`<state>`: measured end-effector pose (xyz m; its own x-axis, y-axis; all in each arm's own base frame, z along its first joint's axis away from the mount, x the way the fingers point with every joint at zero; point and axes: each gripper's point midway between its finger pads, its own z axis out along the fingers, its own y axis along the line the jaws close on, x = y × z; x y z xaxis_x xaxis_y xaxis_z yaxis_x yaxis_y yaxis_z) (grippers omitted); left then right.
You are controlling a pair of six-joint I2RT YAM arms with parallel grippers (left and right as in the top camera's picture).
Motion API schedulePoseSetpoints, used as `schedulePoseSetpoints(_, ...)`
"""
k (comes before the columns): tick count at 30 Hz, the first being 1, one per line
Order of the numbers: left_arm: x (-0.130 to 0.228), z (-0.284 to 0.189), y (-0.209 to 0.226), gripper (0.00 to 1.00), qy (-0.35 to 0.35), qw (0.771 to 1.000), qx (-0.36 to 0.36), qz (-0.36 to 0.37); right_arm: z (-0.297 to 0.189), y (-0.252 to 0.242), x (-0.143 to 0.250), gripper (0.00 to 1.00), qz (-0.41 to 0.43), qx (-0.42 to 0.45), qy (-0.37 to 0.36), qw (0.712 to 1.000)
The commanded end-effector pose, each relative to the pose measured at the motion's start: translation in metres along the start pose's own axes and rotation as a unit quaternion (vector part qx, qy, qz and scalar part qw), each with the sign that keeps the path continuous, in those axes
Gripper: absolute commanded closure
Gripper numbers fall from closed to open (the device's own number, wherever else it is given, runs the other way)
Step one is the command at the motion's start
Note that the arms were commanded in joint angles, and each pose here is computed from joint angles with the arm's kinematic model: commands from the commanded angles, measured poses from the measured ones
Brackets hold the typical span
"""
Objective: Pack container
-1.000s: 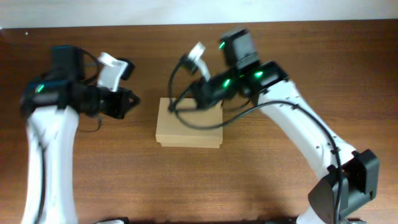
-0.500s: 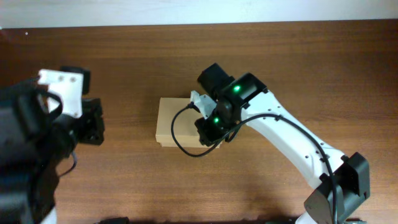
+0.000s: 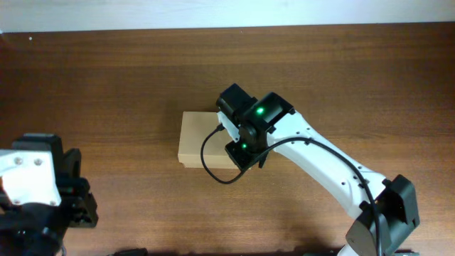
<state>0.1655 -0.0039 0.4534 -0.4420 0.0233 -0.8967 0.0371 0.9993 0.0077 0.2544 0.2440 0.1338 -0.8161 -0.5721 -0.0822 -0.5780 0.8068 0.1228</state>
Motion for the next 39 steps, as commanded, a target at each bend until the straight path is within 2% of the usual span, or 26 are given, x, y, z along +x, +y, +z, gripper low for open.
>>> schedulePoseSetpoints(1, 0.005, 0.002, 0.005, 0.98, 0.015, 1.000, -0.013, -0.006, 0.004, -0.008, -0.008, 0.96, -0.012, 0.028, -0.016, 0.999)
schedulePoseSetpoints(8, 0.015, 0.005, 0.007, 0.99, 0.038, 0.999, -0.019, -0.009, 0.001, 0.009, -0.038, 0.96, -0.034, 0.019, -0.078, 0.996)
schedulePoseSetpoints(17, 0.023, 0.004, 0.006, 0.98, 0.054, 0.998, -0.018, -0.010, 0.001, 0.050, -0.056, 0.96, -0.086, 0.023, -0.128, 0.988)
schedulePoseSetpoints(29, 0.036, -0.002, 0.005, 0.98, 0.074, 0.997, -0.016, -0.012, 0.056, 0.047, -0.045, 0.96, -0.094, 0.040, -0.057, 0.993)
schedulePoseSetpoints(39, 0.039, -0.005, 0.004, 0.98, 0.075, 0.997, -0.016, -0.013, 0.066, 0.051, -0.042, 0.96, -0.094, 0.027, -0.040, 0.994)
